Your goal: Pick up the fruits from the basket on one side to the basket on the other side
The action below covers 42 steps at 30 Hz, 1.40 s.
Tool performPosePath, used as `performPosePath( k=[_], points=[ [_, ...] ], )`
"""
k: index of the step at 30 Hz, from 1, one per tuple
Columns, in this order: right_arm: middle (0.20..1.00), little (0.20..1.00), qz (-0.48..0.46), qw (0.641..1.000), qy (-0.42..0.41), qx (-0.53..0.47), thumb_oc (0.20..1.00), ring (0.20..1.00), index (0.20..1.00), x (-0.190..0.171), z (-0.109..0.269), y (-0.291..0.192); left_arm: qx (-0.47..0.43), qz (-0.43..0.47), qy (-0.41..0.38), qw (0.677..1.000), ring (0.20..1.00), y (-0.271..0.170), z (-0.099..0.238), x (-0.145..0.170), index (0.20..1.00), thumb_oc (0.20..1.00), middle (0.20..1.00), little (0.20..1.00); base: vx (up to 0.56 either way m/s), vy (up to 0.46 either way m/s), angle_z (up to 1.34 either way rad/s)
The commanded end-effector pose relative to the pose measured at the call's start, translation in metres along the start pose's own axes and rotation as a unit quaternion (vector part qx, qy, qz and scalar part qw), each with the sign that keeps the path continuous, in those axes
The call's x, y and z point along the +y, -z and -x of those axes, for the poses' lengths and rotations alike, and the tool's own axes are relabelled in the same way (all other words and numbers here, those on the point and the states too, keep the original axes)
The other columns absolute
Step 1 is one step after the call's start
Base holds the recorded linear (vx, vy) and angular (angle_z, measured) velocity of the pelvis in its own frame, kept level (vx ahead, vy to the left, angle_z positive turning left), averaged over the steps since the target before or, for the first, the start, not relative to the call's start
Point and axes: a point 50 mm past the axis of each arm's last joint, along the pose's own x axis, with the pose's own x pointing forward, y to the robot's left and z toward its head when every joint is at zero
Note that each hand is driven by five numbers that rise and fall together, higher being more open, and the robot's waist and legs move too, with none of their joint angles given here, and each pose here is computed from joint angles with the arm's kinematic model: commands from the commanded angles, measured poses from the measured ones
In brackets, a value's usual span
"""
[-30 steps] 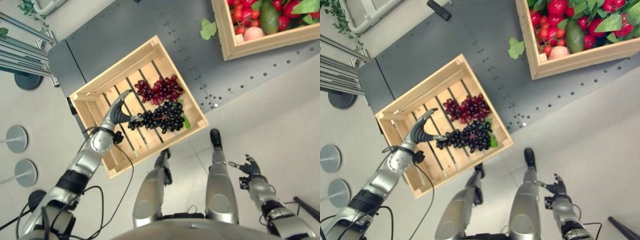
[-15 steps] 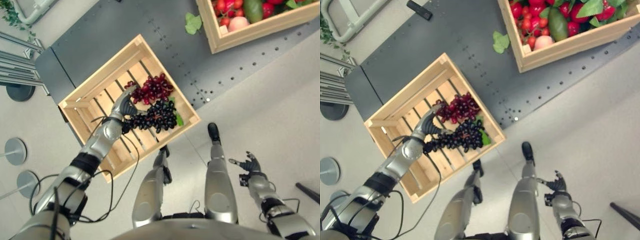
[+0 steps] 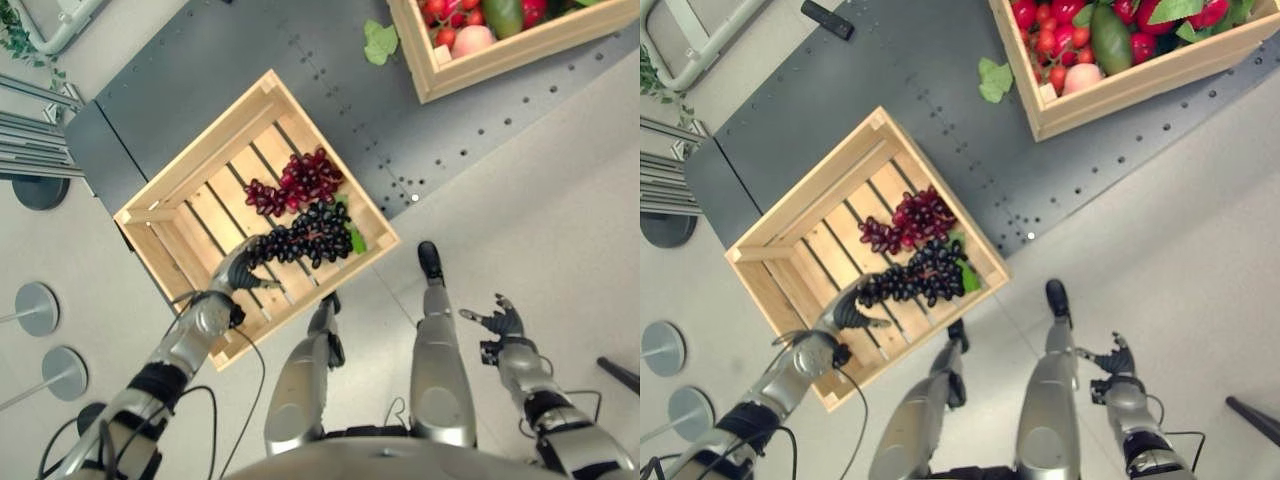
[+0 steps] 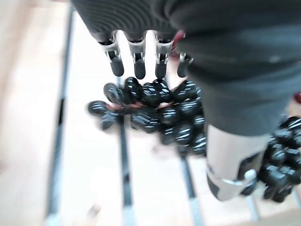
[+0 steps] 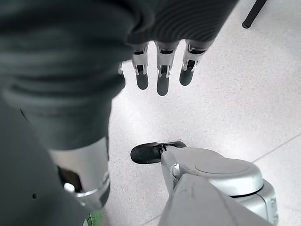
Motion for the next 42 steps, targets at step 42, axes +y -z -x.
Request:
performPosePath(
  k=[42],
  points=[
    [1.0,1.0,-0.01,0.999,0.021,-0.041,1.0,1.0,1.0,0.002,-0.001,-0.017,-0.073,-0.04,-0.065,0.994,1.0,-0.065,-0.041,0.004,1.0,1.0,1.0,1.0,0.0,-0.001,-0.01]
  ],
)
